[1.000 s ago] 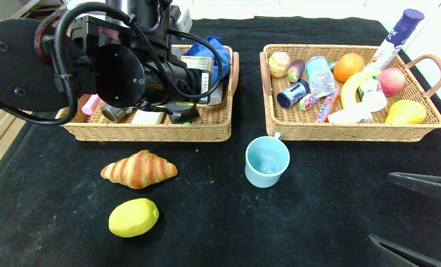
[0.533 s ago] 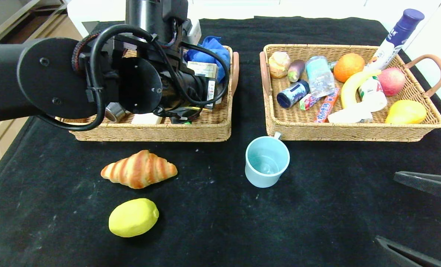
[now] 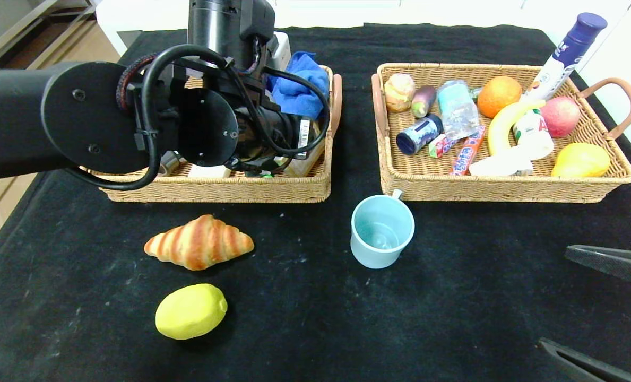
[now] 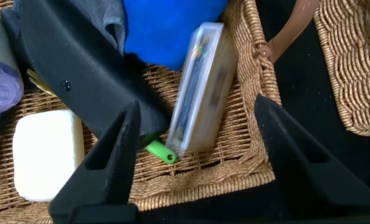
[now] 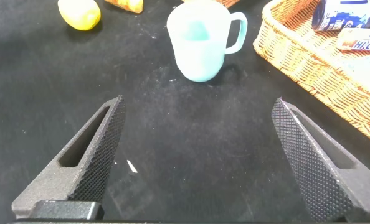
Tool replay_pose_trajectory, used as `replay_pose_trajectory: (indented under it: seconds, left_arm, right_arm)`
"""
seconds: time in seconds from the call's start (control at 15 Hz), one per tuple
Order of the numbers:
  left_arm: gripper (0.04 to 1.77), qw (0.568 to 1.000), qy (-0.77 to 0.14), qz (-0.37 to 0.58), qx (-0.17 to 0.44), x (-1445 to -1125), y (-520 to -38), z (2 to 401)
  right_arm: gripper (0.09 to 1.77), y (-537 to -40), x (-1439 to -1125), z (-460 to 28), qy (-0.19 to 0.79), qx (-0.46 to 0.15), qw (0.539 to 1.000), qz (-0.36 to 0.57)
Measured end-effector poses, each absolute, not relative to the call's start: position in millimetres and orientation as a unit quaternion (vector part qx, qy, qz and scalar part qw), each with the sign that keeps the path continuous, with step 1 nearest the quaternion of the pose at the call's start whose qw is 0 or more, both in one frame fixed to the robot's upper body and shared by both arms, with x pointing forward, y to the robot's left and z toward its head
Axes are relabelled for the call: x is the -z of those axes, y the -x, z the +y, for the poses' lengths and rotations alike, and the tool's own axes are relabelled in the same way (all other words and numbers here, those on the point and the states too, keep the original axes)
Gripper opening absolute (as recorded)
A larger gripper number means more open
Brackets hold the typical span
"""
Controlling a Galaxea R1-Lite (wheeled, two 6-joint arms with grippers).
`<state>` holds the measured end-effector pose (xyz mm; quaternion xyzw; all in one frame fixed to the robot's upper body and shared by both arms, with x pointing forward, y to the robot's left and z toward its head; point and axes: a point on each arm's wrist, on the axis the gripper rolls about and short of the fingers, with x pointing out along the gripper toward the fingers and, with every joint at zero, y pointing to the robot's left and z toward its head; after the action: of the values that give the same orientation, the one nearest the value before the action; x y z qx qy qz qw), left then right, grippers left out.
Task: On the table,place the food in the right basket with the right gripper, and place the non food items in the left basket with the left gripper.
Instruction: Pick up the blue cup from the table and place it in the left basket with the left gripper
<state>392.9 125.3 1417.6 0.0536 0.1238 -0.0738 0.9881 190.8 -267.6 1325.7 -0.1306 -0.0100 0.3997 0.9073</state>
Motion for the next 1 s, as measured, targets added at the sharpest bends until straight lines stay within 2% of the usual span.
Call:
replay_pose_trajectory:
  seconds: [0.53, 1.0]
  left_arm:
    - [1.58, 0.987, -0.06, 0.132, 0.068, -1417, -383, 128]
    - [1.66, 0.972, -0.094, 0.162, 0.139, -1414, -324, 113]
  right_arm:
    - [1.71, -188, -1324, -270, 0.158, -0.399, 0.903, -0.024]
    - [1.71, -186, -1325, -271, 0.159, -0.399, 0.903, -0.027]
